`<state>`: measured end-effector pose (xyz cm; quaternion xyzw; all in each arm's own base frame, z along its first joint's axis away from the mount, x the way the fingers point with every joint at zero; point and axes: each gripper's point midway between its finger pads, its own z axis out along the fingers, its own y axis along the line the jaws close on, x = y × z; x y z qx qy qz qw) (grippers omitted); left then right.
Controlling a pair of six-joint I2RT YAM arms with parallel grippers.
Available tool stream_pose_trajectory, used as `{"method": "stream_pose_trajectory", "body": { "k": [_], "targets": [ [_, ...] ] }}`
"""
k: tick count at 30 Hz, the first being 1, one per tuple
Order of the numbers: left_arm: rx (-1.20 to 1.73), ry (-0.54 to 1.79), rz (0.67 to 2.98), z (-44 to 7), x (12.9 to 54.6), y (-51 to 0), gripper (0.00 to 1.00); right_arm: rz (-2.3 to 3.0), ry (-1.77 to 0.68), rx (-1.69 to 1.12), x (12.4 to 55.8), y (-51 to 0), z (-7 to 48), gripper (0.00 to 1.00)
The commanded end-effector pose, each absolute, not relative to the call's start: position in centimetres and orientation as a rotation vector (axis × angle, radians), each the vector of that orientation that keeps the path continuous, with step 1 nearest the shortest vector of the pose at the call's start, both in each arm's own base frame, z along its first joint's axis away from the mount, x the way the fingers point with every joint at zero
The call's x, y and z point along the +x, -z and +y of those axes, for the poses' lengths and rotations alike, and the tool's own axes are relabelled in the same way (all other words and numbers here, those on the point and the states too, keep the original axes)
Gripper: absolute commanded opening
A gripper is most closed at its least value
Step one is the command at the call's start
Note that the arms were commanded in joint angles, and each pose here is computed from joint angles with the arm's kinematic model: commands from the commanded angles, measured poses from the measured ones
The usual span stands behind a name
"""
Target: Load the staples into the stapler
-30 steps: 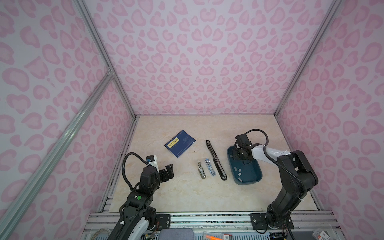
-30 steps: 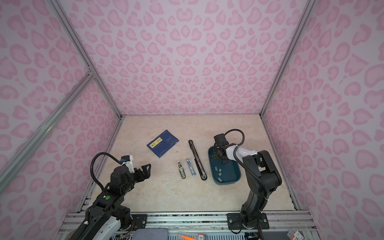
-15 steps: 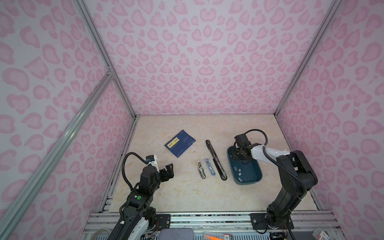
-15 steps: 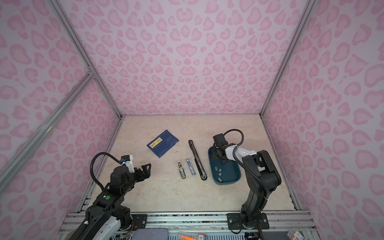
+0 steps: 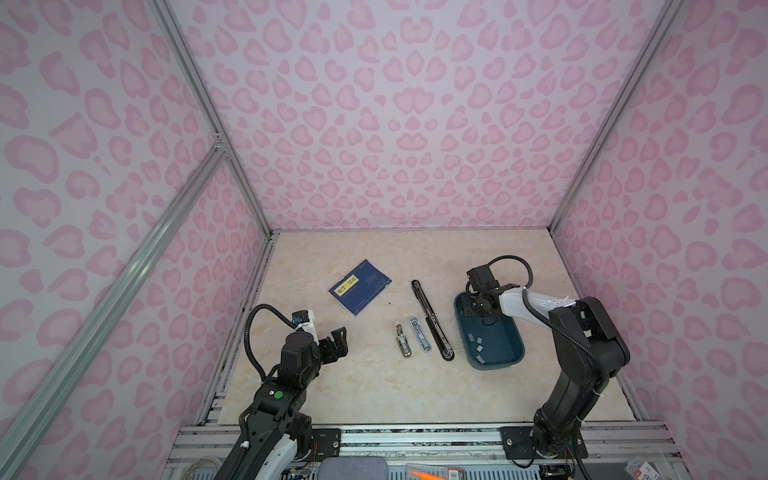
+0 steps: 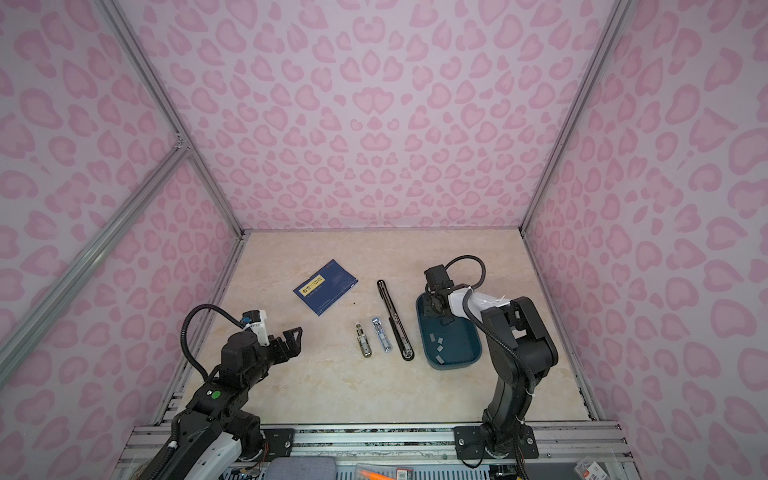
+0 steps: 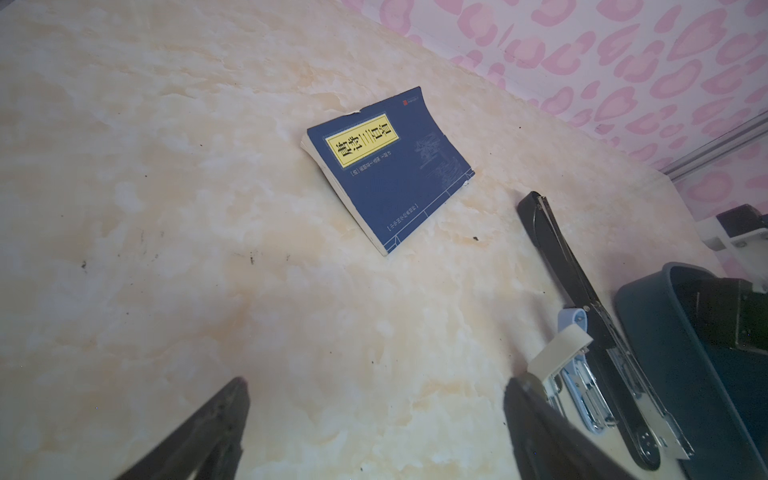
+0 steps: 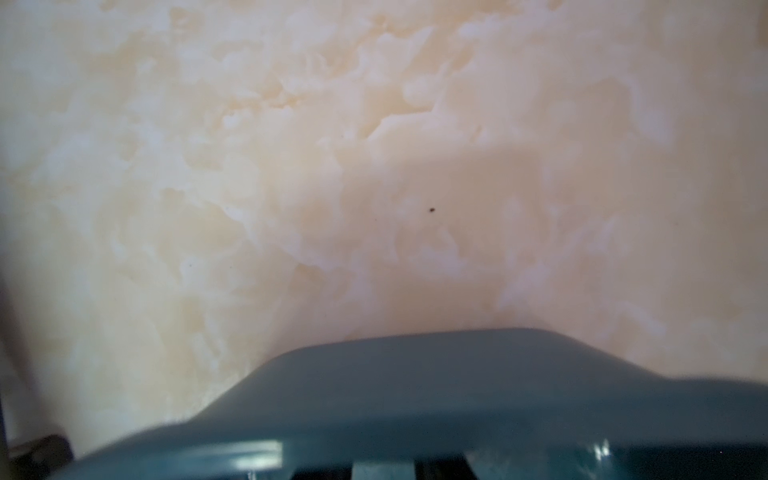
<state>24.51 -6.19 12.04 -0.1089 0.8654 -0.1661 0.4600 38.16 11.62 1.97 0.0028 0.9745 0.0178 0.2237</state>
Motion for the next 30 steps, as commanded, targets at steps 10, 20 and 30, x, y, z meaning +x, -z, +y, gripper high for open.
{"method": "stream_pose_trajectory", "body": {
  "k": [10, 20, 30],
  "targets": [
    [-0.259, 0.414, 2.086, -6.26, 25.08, -13.41, 0.97, 2.764, -0.014, 0.014, 36.87, -0.63, 11.19, 0.2],
    [-0.261, 0.414, 2.086, -6.24, 25.08, -13.4, 0.97, 2.765, -0.016, 0.007, 36.74, -0.59, 11.3, 0.16],
    [-0.26, 0.417, 2.082, -6.25, 25.04, -13.47, 0.97, 2.755, -0.014, 0.014, 36.75, -0.85, 11.18, 0.13]
  ]
}}
